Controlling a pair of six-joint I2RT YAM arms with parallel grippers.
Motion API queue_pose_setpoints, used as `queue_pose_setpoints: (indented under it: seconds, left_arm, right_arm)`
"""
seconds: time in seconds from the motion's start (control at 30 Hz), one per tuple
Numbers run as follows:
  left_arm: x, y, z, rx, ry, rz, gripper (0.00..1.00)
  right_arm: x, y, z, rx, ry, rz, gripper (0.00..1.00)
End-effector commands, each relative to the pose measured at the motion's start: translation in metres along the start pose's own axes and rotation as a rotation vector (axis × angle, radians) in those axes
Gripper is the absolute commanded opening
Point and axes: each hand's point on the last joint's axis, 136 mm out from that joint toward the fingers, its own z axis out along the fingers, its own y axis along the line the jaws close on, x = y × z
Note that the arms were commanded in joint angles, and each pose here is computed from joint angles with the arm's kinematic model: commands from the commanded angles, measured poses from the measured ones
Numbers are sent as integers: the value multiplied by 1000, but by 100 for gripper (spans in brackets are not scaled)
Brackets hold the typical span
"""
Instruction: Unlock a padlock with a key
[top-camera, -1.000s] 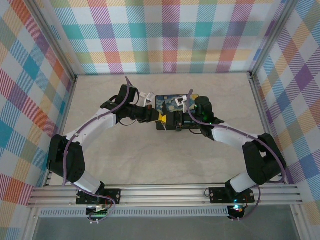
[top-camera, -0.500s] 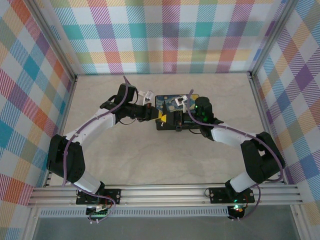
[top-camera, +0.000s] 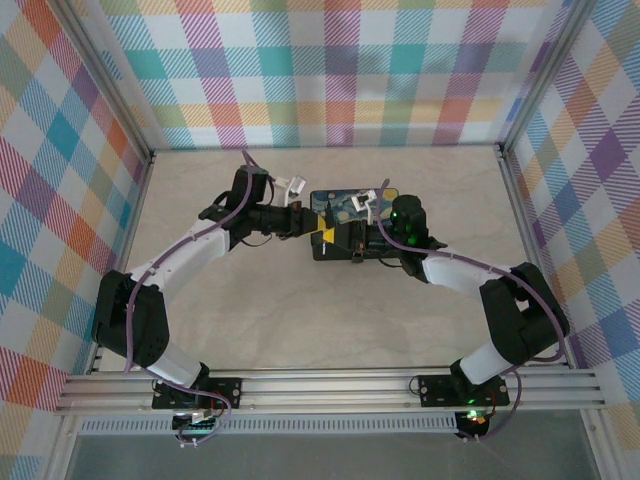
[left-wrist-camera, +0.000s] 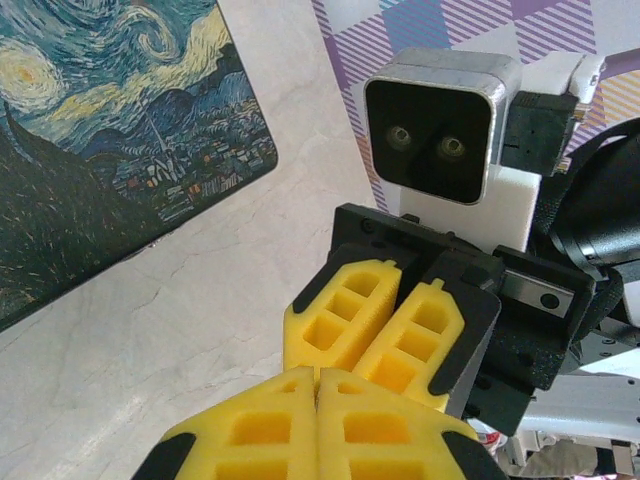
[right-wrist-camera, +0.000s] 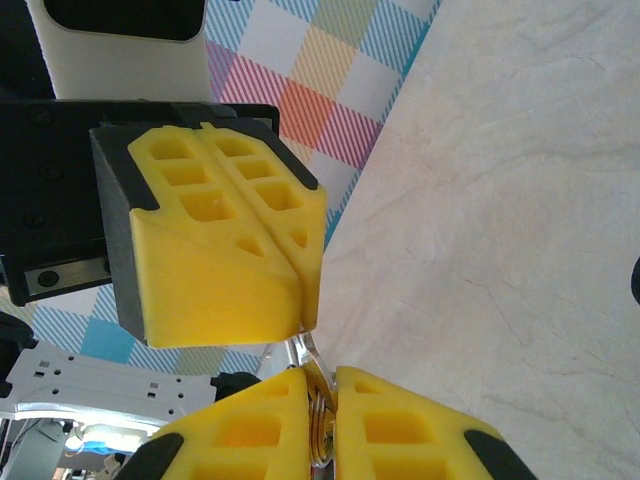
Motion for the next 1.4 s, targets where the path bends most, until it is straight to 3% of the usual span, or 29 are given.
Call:
queue_pose_setpoints:
  seconds: [0.0, 0.1, 0.23, 0.5, 0.73, 1.0, 1.03, 1.1, 1.13, 1.23, 1.37]
  left_arm:
    - [-1, -15, -9, 41, -24, 34, 0]
    - [1, -17, -11, 50, -24, 37, 0]
    - [3, -20, -12, 58, -20, 44, 0]
    - [6, -25, -14, 78, -14, 56, 0]
    - [9, -26, -16, 78, -13, 60, 0]
    - [6, -20, -15, 51, -27, 52, 0]
    - [5, -17, -15, 30, -37, 47, 6]
    - [1, -11, -17, -16, -59, 39, 33]
    - [-1, -8, -18, -41, -69, 32, 42]
    - [-9, 0, -22, -115, -105, 10, 55]
    - [-9, 23, -26, -237, -142, -68, 59]
  right_arm:
    - [-1, 13, -1, -34, -7, -38, 13]
    - [-1, 11, -3, -24, -13, -42, 22]
    - [-3, 9, -2, -12, -13, -22, 24]
    - [-14, 17, -1, -33, -44, -33, 20]
    - [-17, 23, 0, -67, -48, -33, 9]
    - [-13, 21, -3, -58, -59, -37, 3]
    - [-12, 18, -3, -46, -60, -33, 3]
    - [-7, 8, -5, -5, -54, -19, 2]
    - [-2, 1, -5, 24, -42, -7, 2]
    - [7, -18, -11, 97, -24, 11, 2]
    - [14, -39, -24, 148, -33, 37, 1]
